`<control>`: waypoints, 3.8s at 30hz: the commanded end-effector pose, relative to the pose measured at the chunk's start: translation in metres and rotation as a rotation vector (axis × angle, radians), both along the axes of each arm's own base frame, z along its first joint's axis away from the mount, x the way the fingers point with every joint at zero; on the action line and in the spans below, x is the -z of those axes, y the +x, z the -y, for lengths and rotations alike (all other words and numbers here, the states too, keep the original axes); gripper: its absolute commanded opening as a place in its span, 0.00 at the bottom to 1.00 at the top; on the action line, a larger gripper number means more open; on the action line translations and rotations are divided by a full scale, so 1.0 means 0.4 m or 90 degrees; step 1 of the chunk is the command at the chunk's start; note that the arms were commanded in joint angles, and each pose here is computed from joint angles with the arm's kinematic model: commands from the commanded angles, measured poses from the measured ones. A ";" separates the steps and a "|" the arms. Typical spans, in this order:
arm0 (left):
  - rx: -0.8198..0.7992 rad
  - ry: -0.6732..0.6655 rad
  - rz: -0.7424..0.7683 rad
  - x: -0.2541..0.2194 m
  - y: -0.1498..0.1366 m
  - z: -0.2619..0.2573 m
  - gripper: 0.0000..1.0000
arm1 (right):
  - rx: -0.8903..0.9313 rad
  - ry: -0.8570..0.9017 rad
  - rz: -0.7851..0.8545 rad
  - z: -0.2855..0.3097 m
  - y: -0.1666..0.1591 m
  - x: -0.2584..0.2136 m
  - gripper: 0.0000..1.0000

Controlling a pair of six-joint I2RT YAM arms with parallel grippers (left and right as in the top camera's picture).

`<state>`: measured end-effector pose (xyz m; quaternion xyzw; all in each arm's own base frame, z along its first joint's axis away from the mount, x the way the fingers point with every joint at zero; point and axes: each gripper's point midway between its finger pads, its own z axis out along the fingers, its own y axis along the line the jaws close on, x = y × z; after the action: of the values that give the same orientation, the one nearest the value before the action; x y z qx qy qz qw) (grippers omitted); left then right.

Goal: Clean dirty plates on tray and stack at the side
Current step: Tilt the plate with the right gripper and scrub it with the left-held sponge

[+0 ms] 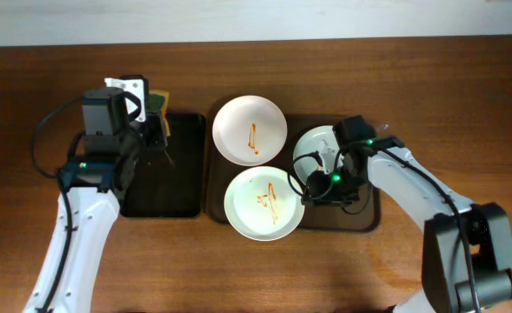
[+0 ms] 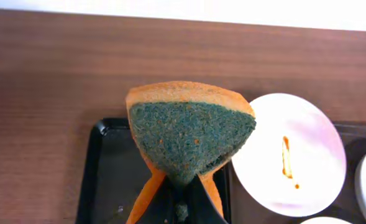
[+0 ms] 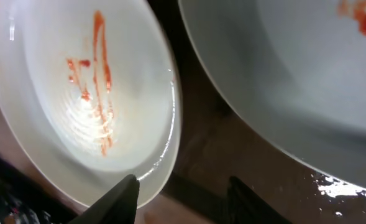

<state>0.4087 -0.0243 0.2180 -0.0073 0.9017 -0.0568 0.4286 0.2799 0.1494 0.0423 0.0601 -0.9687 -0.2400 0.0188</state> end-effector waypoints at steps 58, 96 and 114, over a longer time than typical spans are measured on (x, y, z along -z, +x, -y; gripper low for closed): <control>0.253 -0.181 -0.373 0.362 -0.197 0.479 0.00 | 0.067 -0.068 -0.029 -0.020 0.023 0.069 0.04; 0.044 -0.212 -0.401 0.325 -0.224 0.447 0.00 | 0.059 -0.071 -0.030 -0.017 0.019 0.069 0.04; 0.143 -0.390 -0.670 0.467 -0.380 0.702 0.00 | 0.059 -0.071 -0.030 -0.017 0.019 0.069 0.04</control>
<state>0.2704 -0.3043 0.0368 -0.0545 0.9310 -0.3539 -0.0714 0.2832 0.1558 0.0157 0.0019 -0.9804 -0.1934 0.0368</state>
